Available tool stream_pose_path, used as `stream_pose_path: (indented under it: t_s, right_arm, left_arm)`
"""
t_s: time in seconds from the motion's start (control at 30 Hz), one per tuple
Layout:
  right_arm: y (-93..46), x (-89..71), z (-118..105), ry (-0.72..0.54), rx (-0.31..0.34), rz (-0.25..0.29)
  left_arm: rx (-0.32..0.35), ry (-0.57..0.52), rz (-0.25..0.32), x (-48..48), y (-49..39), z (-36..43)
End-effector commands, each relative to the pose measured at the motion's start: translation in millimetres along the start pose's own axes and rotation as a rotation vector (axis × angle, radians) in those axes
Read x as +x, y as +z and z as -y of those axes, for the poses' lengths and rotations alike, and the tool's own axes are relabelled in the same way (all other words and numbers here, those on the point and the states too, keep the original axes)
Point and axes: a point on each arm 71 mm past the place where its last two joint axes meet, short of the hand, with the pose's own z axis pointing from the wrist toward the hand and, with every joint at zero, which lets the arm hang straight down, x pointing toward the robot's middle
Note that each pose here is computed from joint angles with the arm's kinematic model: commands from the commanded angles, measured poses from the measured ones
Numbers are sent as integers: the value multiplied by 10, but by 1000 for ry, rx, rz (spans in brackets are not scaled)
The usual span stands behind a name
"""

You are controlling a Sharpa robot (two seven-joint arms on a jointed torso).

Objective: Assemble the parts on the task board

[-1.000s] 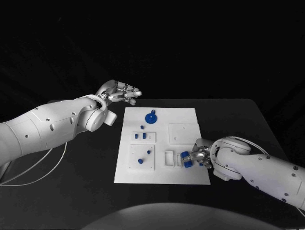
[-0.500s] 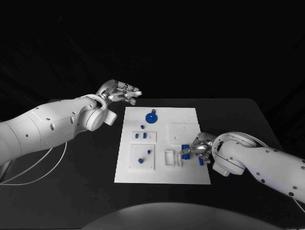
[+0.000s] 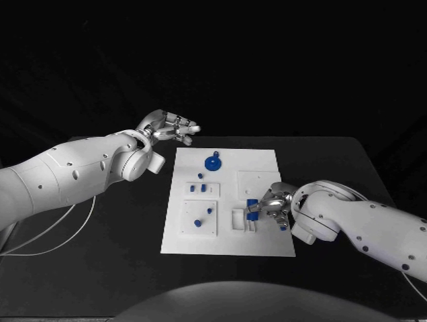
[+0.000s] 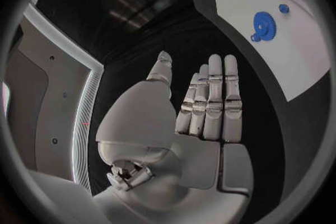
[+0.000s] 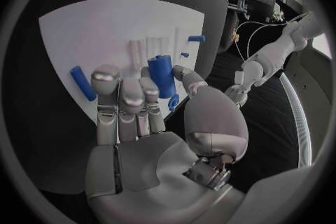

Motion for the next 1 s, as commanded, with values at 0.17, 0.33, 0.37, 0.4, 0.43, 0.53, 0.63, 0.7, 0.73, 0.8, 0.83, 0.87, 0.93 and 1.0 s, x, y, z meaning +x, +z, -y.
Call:
stream_pose_path:
  t_s: [0.17, 0.33, 0.37, 0.4, 0.43, 0.53, 0.63, 0.7, 0.73, 0.8, 0.83, 0.87, 0.93, 1.0]
  right_arm:
    - [69, 165, -51, -15, 8, -97]
    - [113, 236, -66, -32, 11, -110]
    - [121, 248, -67, -35, 12, -113]
    - [127, 258, -67, -37, 13, -115]
    - [133, 268, -68, -39, 14, -117]
    - [153, 296, -73, -42, 16, -123]
    - [170, 307, -77, -41, 17, -121]
    - [179, 307, -77, -38, 18, -117]
    - [184, 305, -76, -37, 18, -114]
    - [190, 304, -74, -35, 19, -111]
    - [194, 303, -73, -35, 19, -110]
    - [196, 303, -73, -35, 19, -109]
    - [201, 302, -75, -34, 18, -107]
    - [204, 301, -74, -32, 18, -105]
  left_arm:
    - [3, -9, -31, 56, 17, 14]
    - [-1, -8, -42, 69, 24, 12]
    - [-1, -8, -43, 71, 26, 12]
    - [-1, -8, -44, 74, 27, 12]
    - [-1, -8, -45, 76, 28, 12]
    - [-2, -8, -48, 82, 31, 13]
    - [-2, -9, -50, 86, 32, 14]
    - [-2, -9, -51, 87, 32, 14]
    - [-2, -9, -51, 87, 33, 14]
    - [-2, -9, -52, 88, 33, 14]
    - [-2, -9, -52, 89, 33, 14]
    - [-3, -9, -52, 89, 33, 14]
    - [-3, -9, -53, 91, 34, 15]
    - [-3, -9, -53, 93, 35, 15]
